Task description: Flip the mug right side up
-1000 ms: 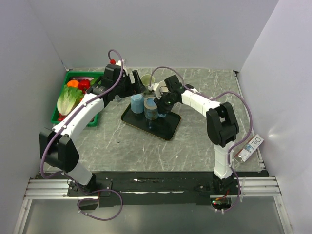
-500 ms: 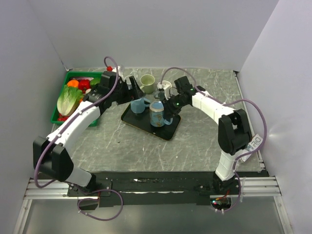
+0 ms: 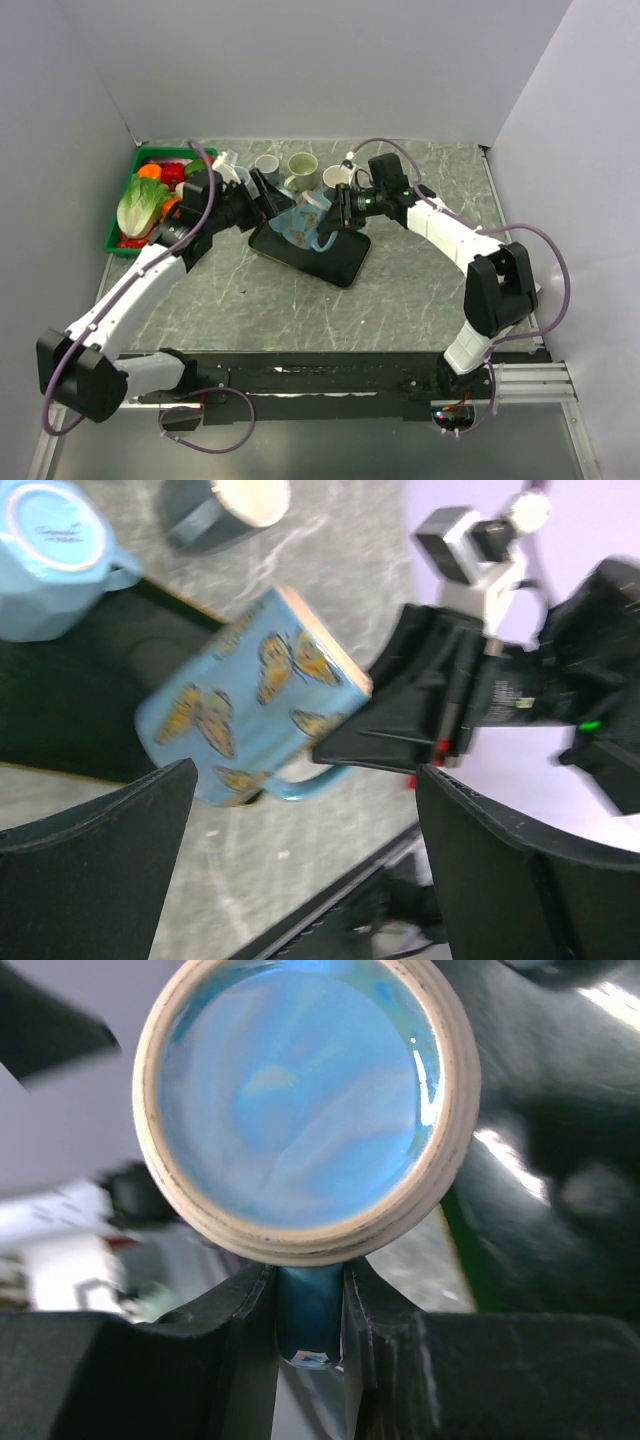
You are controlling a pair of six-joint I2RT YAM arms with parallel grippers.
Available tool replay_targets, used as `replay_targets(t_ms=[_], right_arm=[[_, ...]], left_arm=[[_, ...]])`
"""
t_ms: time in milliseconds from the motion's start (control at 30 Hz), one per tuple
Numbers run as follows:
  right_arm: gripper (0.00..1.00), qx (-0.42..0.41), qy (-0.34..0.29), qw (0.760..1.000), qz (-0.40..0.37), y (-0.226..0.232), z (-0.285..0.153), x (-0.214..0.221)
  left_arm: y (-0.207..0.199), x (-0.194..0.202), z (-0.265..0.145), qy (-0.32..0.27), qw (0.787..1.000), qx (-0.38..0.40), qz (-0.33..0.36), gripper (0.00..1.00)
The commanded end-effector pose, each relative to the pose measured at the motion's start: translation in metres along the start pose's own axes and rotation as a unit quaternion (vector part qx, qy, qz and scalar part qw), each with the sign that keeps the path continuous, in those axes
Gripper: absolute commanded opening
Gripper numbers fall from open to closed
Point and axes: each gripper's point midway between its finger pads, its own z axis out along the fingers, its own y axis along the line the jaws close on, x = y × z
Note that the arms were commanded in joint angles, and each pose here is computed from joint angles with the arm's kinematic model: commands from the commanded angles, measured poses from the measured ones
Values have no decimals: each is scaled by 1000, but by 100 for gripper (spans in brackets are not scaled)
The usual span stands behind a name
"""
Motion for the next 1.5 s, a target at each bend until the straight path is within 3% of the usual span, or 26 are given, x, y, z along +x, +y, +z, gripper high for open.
replay_targets(t_ms=[0, 267, 433, 633, 900, 1200, 1367, 1467], right_arm=[[0, -116, -129, 984, -36, 103, -50, -66], [0, -106, -242, 963, -59, 141, -89, -114], [0, -143, -309, 939, -47, 164, -112, -133], [0, -202, -326, 924, -9, 185, -125, -137], [0, -246, -329, 911, 24, 205, -140, -137], [0, -265, -325, 907, 25, 216, -150, -132], [0, -277, -321, 905, 27, 218, -150, -131], [0, -289, -310, 905, 35, 220, -148, -129]], left_arm=[[-45, -27, -30, -59, 996, 52, -47, 96], [-58, -28, -42, -71, 990, 51, -113, 96], [-77, -28, -34, -67, 983, 98, -141, 96], [-120, -43, -38, -105, 965, 206, -123, 96], [-132, -50, -24, -124, 957, 248, -90, 99], [-141, -58, -20, -155, 938, 299, -87, 76], [-140, -63, -17, -167, 926, 317, -121, 73], [-142, -67, -16, -174, 922, 326, -120, 66]])
